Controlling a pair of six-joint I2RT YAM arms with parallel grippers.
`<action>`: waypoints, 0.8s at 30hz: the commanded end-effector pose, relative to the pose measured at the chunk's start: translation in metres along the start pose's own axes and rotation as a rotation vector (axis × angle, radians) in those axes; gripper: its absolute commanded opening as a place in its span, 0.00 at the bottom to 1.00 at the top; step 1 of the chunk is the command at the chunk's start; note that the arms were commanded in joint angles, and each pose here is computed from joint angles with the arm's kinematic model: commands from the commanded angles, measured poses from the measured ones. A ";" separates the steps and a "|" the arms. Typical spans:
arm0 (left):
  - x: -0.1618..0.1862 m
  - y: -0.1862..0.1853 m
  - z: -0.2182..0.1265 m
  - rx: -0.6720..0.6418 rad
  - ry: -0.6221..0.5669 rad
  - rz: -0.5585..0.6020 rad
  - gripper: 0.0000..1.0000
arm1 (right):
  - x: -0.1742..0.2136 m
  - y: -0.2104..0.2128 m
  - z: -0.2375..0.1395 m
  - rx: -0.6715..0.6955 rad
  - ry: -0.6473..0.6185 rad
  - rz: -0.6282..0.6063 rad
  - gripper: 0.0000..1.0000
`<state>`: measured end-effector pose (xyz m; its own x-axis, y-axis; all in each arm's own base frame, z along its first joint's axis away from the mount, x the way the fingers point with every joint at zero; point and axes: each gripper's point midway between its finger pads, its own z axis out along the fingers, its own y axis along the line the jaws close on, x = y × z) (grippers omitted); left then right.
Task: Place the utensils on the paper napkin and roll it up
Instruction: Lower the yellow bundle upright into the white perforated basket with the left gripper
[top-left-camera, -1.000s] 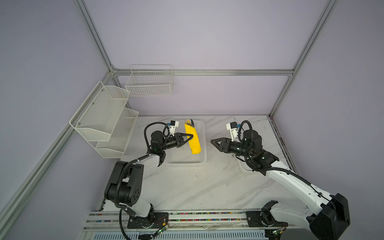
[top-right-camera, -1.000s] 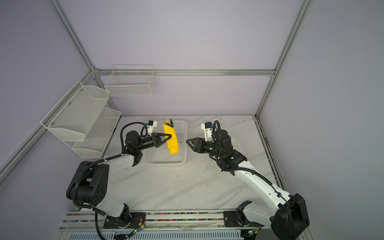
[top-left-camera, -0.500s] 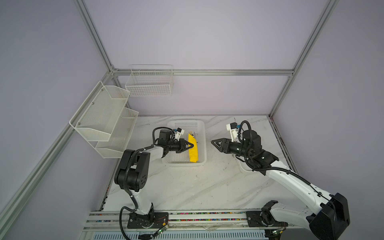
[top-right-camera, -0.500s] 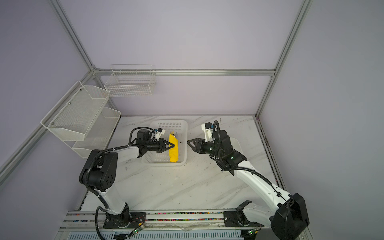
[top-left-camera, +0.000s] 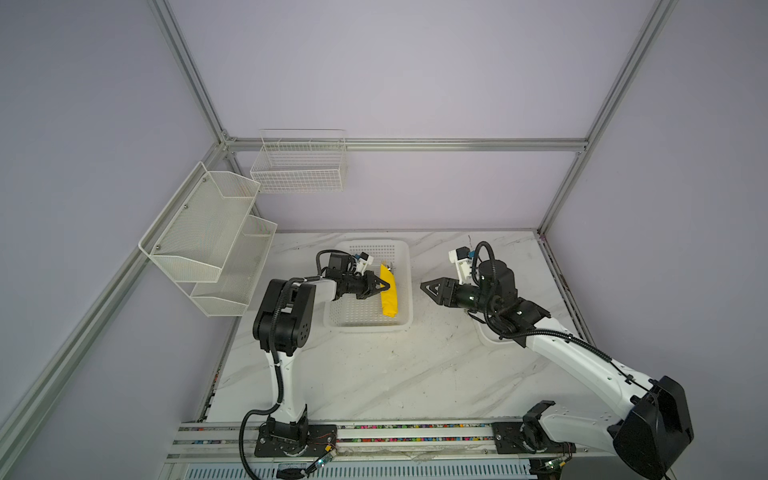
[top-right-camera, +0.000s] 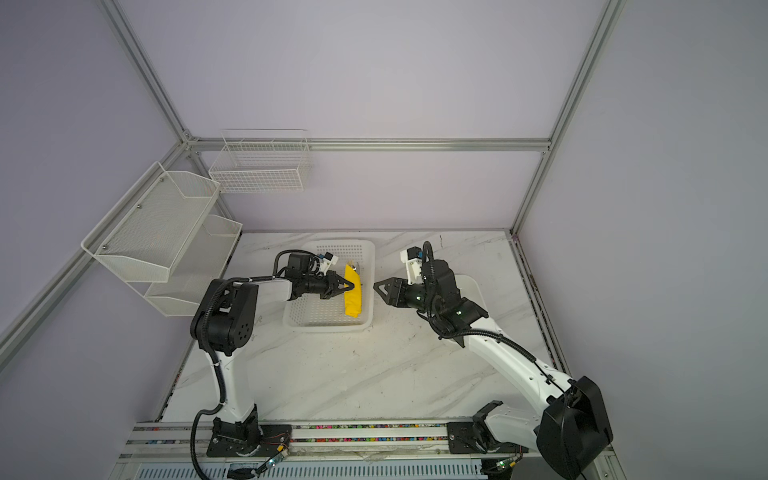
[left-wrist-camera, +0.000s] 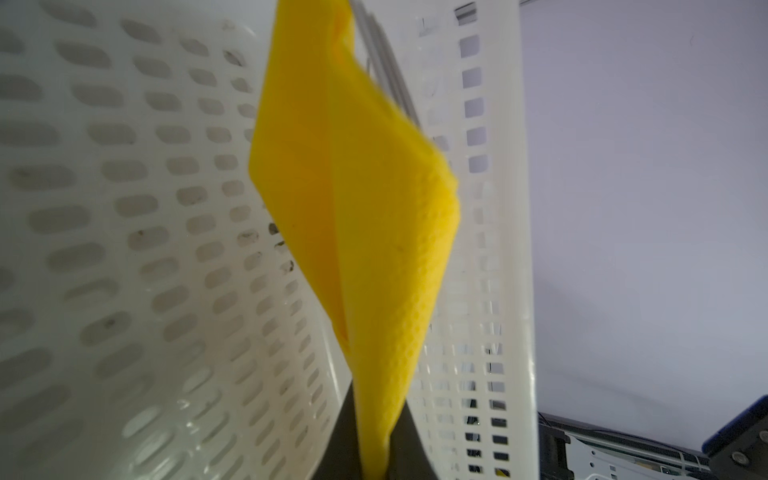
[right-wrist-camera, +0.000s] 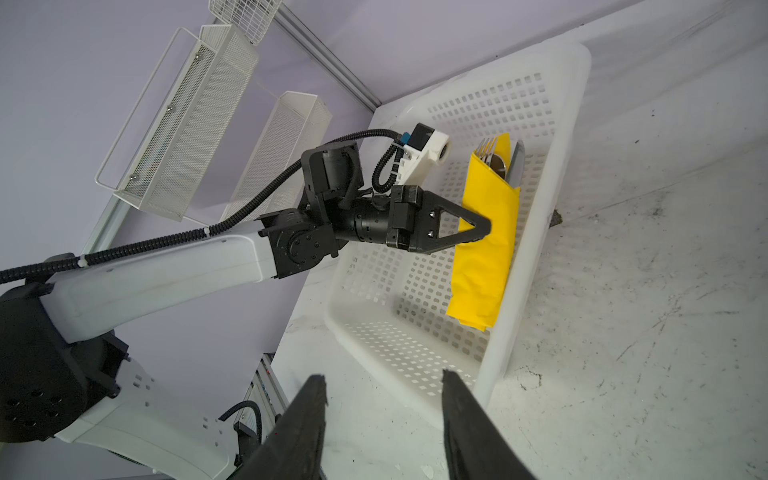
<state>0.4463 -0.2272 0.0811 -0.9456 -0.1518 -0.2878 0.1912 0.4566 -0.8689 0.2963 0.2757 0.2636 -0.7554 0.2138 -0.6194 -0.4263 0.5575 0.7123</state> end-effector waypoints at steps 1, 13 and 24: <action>-0.026 -0.032 0.005 0.072 -0.019 0.100 0.09 | 0.004 -0.004 0.005 0.006 0.012 -0.014 0.47; -0.017 -0.004 0.021 0.045 0.026 0.030 0.10 | 0.005 -0.008 0.008 0.018 0.019 -0.015 0.47; -0.010 0.027 0.012 -0.224 0.049 0.012 0.37 | 0.002 -0.008 0.007 0.027 0.009 -0.016 0.48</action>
<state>0.4527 -0.2330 0.0445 -0.9715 -0.1099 -0.2102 0.1177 0.5460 -0.8295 0.2999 0.2771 0.2540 -0.7649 0.2045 -0.6109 -0.4134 0.5714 0.7089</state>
